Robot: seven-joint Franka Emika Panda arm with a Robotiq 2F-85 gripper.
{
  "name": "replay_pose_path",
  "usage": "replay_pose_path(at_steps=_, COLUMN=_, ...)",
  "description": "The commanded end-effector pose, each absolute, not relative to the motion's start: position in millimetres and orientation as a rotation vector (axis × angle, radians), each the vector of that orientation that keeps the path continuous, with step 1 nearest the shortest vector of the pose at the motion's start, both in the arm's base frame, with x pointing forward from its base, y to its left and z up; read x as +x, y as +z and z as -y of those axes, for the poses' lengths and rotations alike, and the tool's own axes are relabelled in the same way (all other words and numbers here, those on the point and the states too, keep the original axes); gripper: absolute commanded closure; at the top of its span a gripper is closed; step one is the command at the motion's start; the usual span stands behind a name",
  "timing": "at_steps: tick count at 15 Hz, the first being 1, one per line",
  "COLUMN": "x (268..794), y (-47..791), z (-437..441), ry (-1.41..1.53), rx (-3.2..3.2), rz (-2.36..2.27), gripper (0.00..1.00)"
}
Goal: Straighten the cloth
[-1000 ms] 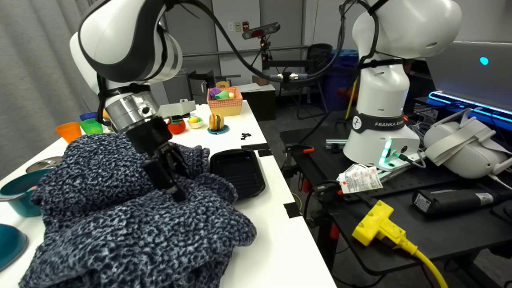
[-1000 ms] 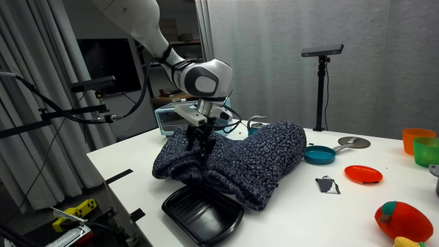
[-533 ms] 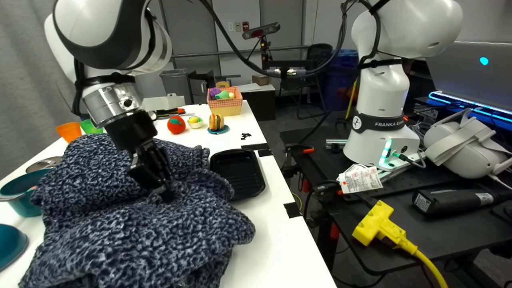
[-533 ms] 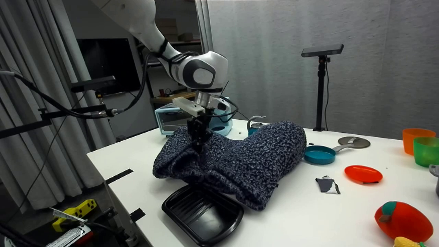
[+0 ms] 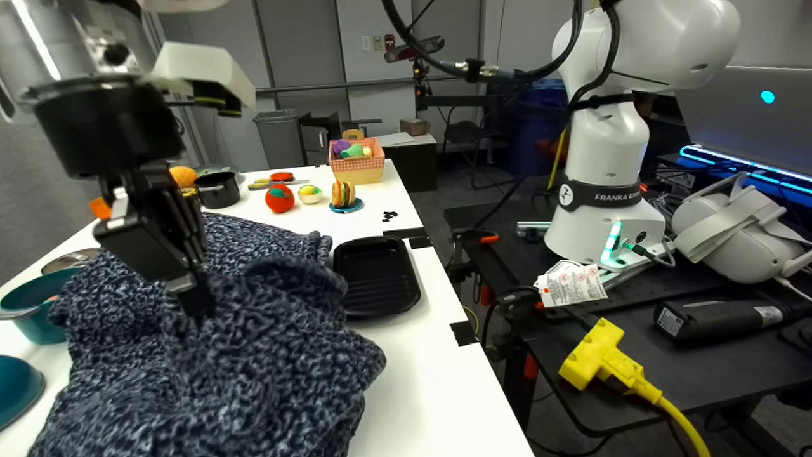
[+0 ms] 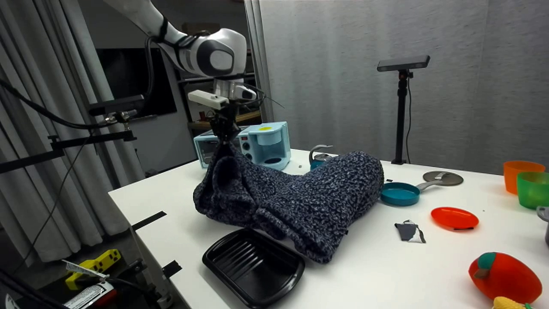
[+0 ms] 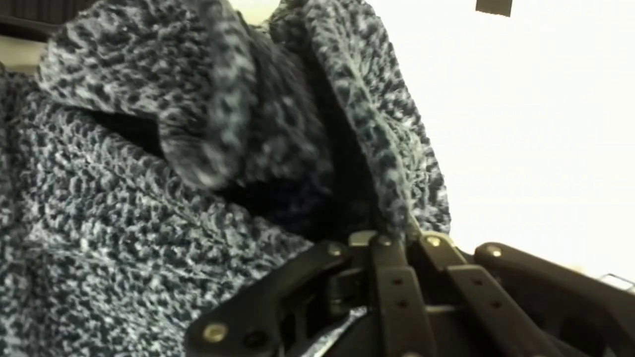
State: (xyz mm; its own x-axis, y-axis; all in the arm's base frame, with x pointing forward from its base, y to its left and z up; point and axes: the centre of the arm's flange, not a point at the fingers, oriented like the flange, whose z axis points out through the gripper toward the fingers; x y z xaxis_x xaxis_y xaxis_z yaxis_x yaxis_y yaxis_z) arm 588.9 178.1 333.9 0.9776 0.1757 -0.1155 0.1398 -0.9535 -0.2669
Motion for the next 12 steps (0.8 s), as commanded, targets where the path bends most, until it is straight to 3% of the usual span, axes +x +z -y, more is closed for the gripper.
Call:
replay_pose_path(at_steps=1, x=568, y=389, z=-225, ry=0.080, rx=-2.874, rz=0.377, gripper=0.99)
replay_pose_path(at_steps=7, x=543, y=427, z=-260, ry=-0.038, rx=-2.863, rz=0.539, gripper=0.99)
replay_pose_path(at_steps=8, x=540, y=426, z=-260, ry=-0.041, rx=-2.876, rz=0.565, gripper=0.71)
replay_pose_path(at_steps=10, x=536, y=421, z=-254, ry=-0.035, rx=-2.900, rz=0.589, gripper=0.65)
replay_pose_path(at_steps=12, x=534, y=416, z=-245, ry=-0.024, rx=-2.918, rz=0.591, gripper=0.49)
